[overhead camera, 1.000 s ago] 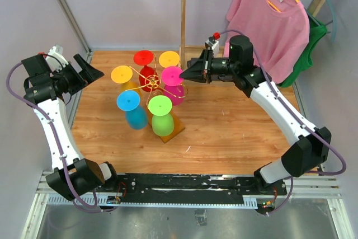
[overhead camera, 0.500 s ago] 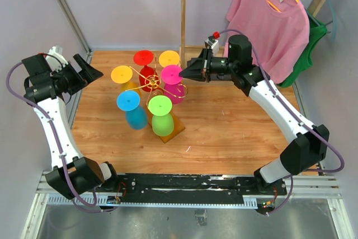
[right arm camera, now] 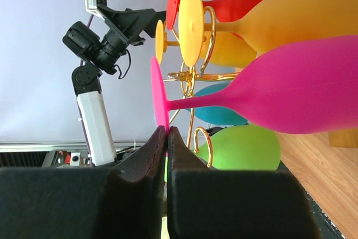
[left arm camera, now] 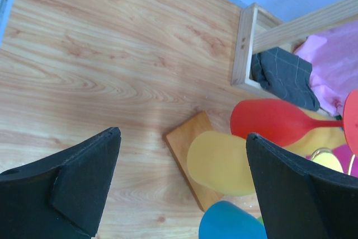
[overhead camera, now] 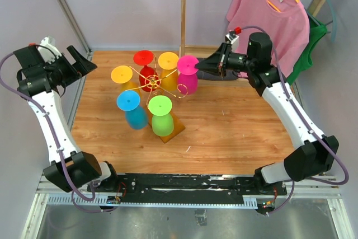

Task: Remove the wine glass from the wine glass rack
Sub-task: Pick up the wine glass from the wine rack, then place the wine glass at the center of the board.

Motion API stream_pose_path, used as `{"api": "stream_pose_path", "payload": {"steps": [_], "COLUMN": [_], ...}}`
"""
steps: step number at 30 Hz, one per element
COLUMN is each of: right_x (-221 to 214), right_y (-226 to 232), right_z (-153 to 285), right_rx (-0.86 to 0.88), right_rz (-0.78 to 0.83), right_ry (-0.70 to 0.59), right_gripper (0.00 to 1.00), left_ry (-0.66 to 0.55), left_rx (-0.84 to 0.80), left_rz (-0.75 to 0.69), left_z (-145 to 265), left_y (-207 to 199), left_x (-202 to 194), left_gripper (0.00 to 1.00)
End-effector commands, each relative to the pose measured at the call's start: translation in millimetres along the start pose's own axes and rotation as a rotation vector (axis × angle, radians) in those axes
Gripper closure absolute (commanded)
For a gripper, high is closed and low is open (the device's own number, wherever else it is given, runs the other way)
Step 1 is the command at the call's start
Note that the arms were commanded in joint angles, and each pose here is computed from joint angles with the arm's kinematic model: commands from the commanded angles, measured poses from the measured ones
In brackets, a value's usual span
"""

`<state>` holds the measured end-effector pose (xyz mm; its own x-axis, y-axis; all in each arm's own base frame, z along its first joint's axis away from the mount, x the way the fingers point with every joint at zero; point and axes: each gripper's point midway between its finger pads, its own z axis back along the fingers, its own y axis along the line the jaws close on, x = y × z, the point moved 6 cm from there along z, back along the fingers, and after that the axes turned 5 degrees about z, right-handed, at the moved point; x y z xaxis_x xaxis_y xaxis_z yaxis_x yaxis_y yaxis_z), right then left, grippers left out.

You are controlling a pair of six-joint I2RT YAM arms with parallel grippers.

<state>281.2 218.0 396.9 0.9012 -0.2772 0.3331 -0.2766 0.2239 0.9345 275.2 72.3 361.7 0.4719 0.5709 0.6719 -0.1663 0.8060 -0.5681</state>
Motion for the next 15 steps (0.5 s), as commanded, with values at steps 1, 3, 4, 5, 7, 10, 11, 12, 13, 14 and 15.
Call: {"api": "stream_pose_path", "payload": {"steps": [1,3,4,5,7,10,11,12,13,14,15], "right_x": [1,4,6,7,9,12,13,15,16,17,19], "right_y": [5,2,2,0,-2,-4,-3,-2,-1,1,2], "right_z": [20,28,33,38,51,72,80,88,96,103,109], "right_rx": [0.007,-0.002,-0.005,-0.012,-0.028,-0.049,-0.053,-0.058,-0.062,-0.063,-0.065], "right_rz": [0.039,0.034,0.033,0.030,0.029,0.027,0.028,0.029,0.029,0.034,0.035], "right_ry": [-0.018,-0.037,-0.047,-0.057,-0.076,-0.113,-0.129,-0.147,-0.160,-0.175,-0.188], "right_gripper": [0.99,0.99,0.99,0.99,0.99,0.99,0.99,0.99,0.99,0.99,0.99], "left_ry": [-0.057,-0.088,-0.103,-0.113,-0.128,-0.117,-0.114,-0.113,-0.110,-0.108,-0.101], "left_rx": [0.013,0.002,-0.012,-0.031,-0.072,-0.146,-0.168,-0.191,-0.213,-0.235,-0.264], "left_rz": [-0.039,-0.061,-0.074,-0.084,-0.104,-0.118,-0.121,-0.125,-0.124,-0.122,-0.117], "left_z": [10,16,20,24,31,40,43,46,48,50,52], "left_y": [-4,-12,-18,-24,-36,-51,-55,-60,-64,-68,-73], "left_x": [23,36,42,47,54,55,55,55,55,56,56], "left_gripper": [0.01,0.01,0.01,0.01,0.01,0.01,0.01,0.01,0.01,0.01,0.01]}}
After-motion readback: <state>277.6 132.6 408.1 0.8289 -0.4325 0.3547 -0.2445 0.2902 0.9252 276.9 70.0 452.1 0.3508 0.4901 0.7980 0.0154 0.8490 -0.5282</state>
